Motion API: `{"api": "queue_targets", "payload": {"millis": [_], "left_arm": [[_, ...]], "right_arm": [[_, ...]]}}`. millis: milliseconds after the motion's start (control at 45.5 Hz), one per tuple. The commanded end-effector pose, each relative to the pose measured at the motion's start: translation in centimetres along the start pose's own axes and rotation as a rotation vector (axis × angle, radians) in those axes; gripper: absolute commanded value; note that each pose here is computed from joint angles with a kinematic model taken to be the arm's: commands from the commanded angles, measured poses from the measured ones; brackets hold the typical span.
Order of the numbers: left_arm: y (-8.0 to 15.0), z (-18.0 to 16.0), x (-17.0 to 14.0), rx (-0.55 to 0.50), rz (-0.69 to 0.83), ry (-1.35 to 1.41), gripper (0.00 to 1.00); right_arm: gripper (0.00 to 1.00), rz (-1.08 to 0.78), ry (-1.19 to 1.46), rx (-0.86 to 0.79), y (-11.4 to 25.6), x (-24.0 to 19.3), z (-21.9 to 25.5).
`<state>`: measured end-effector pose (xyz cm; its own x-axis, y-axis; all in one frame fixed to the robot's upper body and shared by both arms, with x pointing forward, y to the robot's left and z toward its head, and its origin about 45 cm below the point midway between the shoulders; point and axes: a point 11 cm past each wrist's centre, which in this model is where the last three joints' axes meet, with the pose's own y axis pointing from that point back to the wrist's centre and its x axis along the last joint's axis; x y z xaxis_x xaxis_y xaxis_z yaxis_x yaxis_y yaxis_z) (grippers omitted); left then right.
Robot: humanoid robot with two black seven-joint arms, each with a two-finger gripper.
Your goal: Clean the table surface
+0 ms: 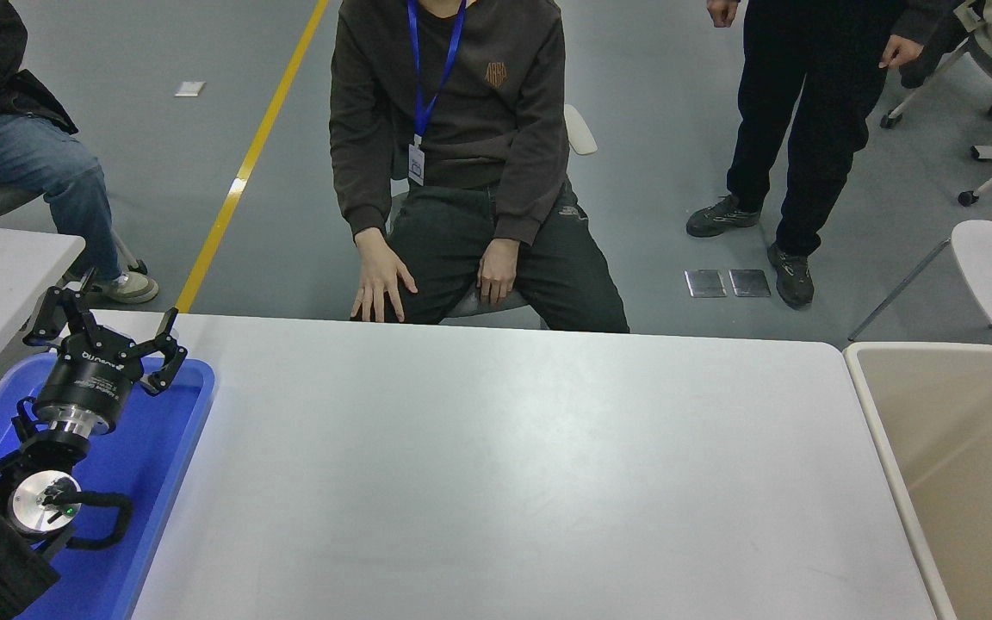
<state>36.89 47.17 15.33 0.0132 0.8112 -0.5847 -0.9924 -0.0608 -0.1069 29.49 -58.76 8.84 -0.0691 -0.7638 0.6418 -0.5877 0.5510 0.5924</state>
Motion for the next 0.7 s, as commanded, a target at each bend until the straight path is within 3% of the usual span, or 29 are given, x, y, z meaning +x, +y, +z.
{"api": "queue_targets", "payload": {"millis": [0, 571, 681], "left_arm": [[0.0, 0.0, 0.0, 0.0, -0.001, 0.001, 1.0], [0.0, 0.0, 0.0, 0.0, 0.0, 0.0, 1.0], [0.0, 0.0, 0.0, 0.0, 0.001, -0.001, 1.0]], "right_arm": [[0.96, 0.018, -0.004, 0.009, -0.1, 0.1, -0.8], [0.98, 0.041, -0.03, 0.008, 0.0, 1.2, -0.8], [0.98, 0.061, -0.137, 0.025, 0.0, 2.4, -1.1]]}}
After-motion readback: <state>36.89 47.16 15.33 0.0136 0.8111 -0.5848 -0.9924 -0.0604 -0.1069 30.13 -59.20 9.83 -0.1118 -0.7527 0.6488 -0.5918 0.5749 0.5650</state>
